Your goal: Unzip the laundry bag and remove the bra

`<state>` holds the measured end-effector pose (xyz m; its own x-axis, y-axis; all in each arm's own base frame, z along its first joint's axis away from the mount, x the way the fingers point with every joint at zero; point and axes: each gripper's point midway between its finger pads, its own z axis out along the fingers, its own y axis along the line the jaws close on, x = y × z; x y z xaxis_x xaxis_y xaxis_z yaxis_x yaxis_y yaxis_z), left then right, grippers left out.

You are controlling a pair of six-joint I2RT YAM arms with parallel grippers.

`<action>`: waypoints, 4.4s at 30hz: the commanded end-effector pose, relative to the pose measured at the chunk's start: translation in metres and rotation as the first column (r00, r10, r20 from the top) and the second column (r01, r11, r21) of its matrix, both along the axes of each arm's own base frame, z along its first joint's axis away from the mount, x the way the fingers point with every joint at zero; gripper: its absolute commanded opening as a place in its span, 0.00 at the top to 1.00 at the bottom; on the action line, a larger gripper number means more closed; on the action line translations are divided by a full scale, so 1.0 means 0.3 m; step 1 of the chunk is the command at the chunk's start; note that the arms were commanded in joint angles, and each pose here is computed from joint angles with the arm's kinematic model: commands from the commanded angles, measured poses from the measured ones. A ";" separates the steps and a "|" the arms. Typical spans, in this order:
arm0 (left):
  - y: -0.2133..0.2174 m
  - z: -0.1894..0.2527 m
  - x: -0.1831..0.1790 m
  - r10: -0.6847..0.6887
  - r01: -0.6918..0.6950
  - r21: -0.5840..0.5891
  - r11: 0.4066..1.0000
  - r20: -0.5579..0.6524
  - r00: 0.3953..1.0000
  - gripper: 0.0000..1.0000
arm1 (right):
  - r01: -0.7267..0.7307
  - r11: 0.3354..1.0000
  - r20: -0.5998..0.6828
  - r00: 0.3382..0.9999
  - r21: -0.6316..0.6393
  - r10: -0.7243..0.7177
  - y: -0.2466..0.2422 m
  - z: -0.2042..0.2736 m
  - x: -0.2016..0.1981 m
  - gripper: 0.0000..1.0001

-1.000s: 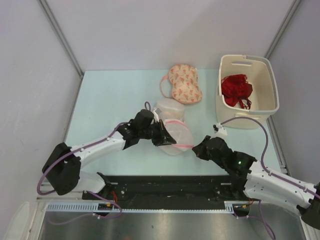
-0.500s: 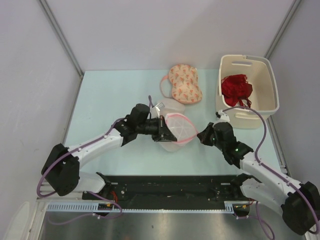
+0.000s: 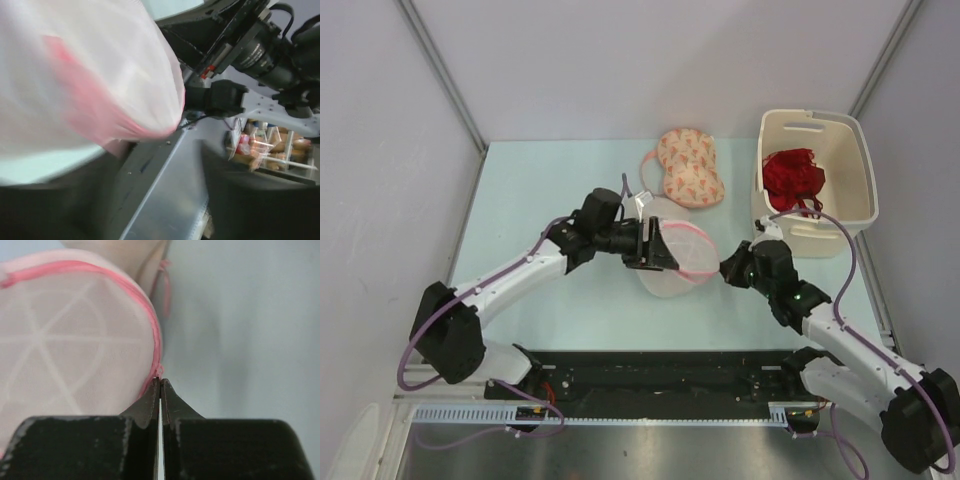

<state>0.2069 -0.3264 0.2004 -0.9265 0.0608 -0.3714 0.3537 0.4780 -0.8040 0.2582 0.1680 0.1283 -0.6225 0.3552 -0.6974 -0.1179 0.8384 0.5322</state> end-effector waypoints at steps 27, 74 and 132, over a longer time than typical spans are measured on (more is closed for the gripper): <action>-0.133 -0.148 0.003 0.298 -0.291 0.064 0.955 -0.180 0.938 0.00 | 0.209 0.977 -0.116 0.970 -0.033 -0.212 0.064 -0.022 -0.194 1.00; -0.035 -0.095 0.054 0.135 -0.131 0.120 0.984 -0.024 0.991 0.33 | 0.042 0.983 0.160 0.987 -0.177 -0.013 -0.104 0.157 -0.166 0.38; 0.299 -0.048 0.135 0.315 -0.317 0.096 0.944 0.037 0.948 0.07 | -0.175 0.801 0.212 0.912 -0.572 0.351 0.330 0.101 -0.273 1.00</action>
<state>0.2490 -0.2320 0.1891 -0.8898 -0.2275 -0.3955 0.1514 0.6706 -0.7262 0.1703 0.2677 0.1284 -0.4035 -0.3453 -0.8473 -0.4794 0.8686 -0.1258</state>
